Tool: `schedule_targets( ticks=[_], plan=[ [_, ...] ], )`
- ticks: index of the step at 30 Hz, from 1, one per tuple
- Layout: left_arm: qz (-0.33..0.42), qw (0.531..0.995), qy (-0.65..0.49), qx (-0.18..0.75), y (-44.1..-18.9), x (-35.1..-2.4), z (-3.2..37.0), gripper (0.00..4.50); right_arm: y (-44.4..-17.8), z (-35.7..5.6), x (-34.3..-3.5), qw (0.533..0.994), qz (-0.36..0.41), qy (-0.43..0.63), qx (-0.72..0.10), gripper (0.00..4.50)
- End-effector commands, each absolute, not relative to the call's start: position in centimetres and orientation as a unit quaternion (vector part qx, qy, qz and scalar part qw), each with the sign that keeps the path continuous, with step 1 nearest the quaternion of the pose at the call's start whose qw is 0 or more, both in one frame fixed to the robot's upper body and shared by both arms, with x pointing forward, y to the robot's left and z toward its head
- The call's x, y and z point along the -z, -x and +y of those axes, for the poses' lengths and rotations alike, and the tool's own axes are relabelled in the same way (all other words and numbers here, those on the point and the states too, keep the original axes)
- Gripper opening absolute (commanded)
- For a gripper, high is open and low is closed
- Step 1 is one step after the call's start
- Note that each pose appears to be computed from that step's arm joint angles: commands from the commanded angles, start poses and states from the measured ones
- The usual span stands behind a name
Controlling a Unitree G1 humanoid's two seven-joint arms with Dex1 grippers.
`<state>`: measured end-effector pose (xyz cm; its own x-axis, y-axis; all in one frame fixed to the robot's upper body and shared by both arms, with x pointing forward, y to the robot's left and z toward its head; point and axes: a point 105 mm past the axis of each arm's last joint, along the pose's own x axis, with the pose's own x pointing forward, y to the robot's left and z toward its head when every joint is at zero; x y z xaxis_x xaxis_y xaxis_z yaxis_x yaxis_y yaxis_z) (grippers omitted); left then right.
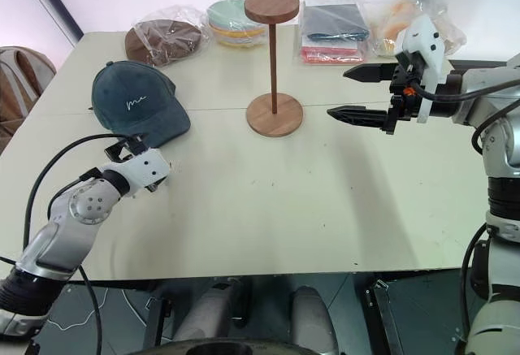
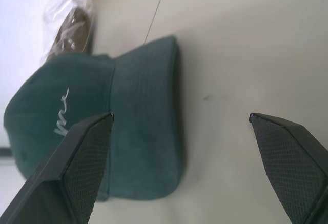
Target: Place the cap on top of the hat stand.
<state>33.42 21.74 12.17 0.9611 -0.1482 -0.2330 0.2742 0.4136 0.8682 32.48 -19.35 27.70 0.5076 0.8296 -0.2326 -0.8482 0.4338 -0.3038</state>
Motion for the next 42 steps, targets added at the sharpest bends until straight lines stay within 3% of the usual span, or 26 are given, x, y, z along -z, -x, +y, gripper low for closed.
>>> schedule_targets(
  ticks=[1, 12, 24, 42],
  plan=[
    [0.047, 0.833, -0.544, 0.088, -34.1, -12.7, 22.3, 4.45, -32.0, -18.9, -29.3, 0.84, 0.001, 0.217, -0.498, 4.5],
    [0.073, 0.832, -0.55, 0.024, -35.6, -11.1, 24.7, 4.45, -31.8, -19.2, -29.3, 0.842, 0.001, 0.217, -0.494, 4.5],
    [0.112, 0.826, -0.552, -0.022, -34.9, -10.0, 28.1, 4.45, -31.6, -19.6, -29.3, 0.847, 0.003, 0.217, -0.486, 4.5],
    [0.12, 0.828, -0.547, -0.03, -34.9, -8.8, 29.0, 4.45, -31.7, -19.6, -29.4, 0.848, 0.001, 0.217, -0.484, 4.5]
  ],
)
